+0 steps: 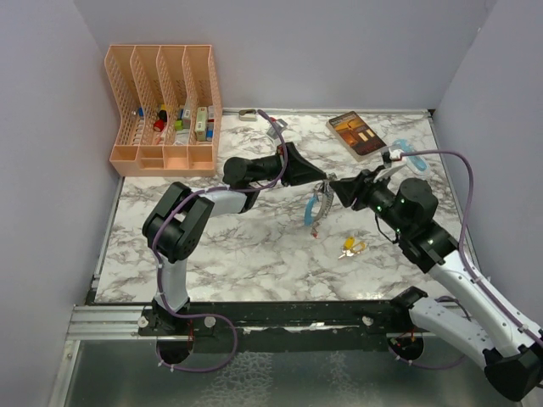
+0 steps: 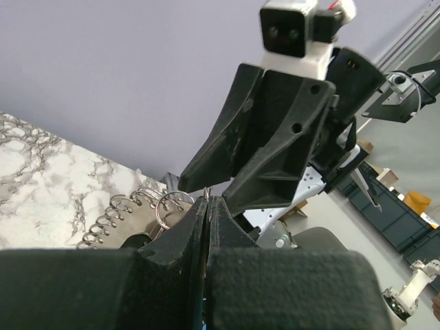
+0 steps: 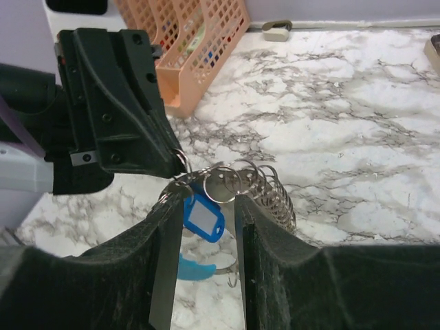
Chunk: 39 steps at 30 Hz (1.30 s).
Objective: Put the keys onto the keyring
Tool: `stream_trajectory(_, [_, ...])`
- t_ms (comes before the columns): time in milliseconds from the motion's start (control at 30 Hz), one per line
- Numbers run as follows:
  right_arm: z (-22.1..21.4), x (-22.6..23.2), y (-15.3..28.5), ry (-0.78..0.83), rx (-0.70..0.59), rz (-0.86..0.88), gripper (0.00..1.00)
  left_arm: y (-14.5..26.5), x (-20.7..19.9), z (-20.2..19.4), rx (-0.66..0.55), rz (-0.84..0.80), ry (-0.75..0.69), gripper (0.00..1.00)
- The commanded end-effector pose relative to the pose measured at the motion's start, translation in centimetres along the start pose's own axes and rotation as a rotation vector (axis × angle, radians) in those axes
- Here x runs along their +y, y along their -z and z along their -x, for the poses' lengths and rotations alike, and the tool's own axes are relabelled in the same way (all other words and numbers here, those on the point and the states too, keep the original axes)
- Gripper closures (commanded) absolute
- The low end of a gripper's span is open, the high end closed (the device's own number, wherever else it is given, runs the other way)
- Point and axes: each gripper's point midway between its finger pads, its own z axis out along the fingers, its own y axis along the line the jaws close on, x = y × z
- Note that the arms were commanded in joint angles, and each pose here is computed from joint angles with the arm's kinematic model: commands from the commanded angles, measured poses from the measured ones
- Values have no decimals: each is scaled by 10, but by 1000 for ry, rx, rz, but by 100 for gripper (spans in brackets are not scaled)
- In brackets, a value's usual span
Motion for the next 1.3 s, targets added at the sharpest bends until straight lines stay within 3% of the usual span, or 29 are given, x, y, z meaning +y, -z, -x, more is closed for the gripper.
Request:
stream_trajectory(0, [42,-10,7,-189,-299,-56,65,-6,-55,26,-97,-179,-226,100])
stream_trajectory(167, [60,-14,20,-253,-463,-43,68,-5,-55,28,-115,-171,-220,100])
stream_trajectory(300, [66,-11,18,-273,-510,-12,69,-5,-54,30,-129,-168,-210,100])
stream_trajectory(600, [58,7,-5,-302,-463,99,72,-5,-51,33,-159,-157,-181,100])
stream_trajectory(1267, [31,10,-27,-379,-415,163,79,-7,-54,35,-189,-159,-160,100])
